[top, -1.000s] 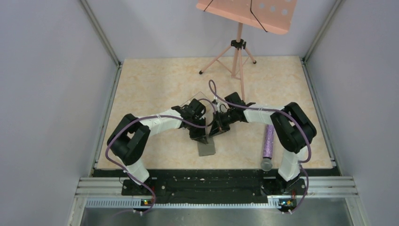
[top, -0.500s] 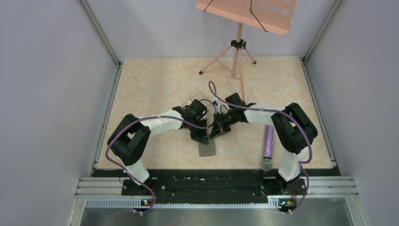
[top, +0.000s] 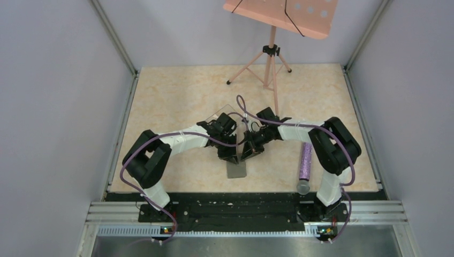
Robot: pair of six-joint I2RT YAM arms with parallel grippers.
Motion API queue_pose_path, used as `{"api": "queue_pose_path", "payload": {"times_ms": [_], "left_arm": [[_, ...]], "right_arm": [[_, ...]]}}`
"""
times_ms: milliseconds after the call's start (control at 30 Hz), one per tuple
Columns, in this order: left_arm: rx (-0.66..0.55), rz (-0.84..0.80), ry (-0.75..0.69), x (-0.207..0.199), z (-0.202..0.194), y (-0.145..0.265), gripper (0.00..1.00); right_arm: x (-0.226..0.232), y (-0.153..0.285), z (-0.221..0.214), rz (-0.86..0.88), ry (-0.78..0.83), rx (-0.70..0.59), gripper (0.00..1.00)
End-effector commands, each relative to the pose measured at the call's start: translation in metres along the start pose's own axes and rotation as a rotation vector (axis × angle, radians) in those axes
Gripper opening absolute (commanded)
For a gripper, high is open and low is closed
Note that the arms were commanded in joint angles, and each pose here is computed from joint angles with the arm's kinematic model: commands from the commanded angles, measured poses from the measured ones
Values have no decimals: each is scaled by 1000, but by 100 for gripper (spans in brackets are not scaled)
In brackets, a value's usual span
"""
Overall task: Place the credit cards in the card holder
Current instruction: Close the card holder at the center of the board.
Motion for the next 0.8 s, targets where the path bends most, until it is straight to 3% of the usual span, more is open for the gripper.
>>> {"api": "queue_pose_path", "payload": {"times_ms": [0,300,467,533,600,767], "left_arm": [[2,-29,-16,-12,2,0,0],[15,24,-17,-5,-1,-5,1],[-11,24,-13,-6,0,2,22],[-21,9,-10,-8,-1,4,24],[-24,-7,-2,-9,-2,5,22],[-10,-28,5,-10,-3,3,3]], "right_arm": [[1,2,-5,-12,31,15,0],[-14,-10,-20,-15,-17,71,0],[-22,-13,-29,-66,-40,106,0],[-24,-12,-30,-82,-45,113,0],[-24,-12,-31,-89,-46,115,0],[-24,-11,-32,-97,-49,116,0]]}}
Point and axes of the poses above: each gripper's point midway between its finger pads, its own y axis back along the fingers, its own x axis along the line the jaws close on, z = x × y, the point moved 6 cm from there along y, back along the fingers, and after that the axes turned 12 degrees about y, right-handed, at the moved point
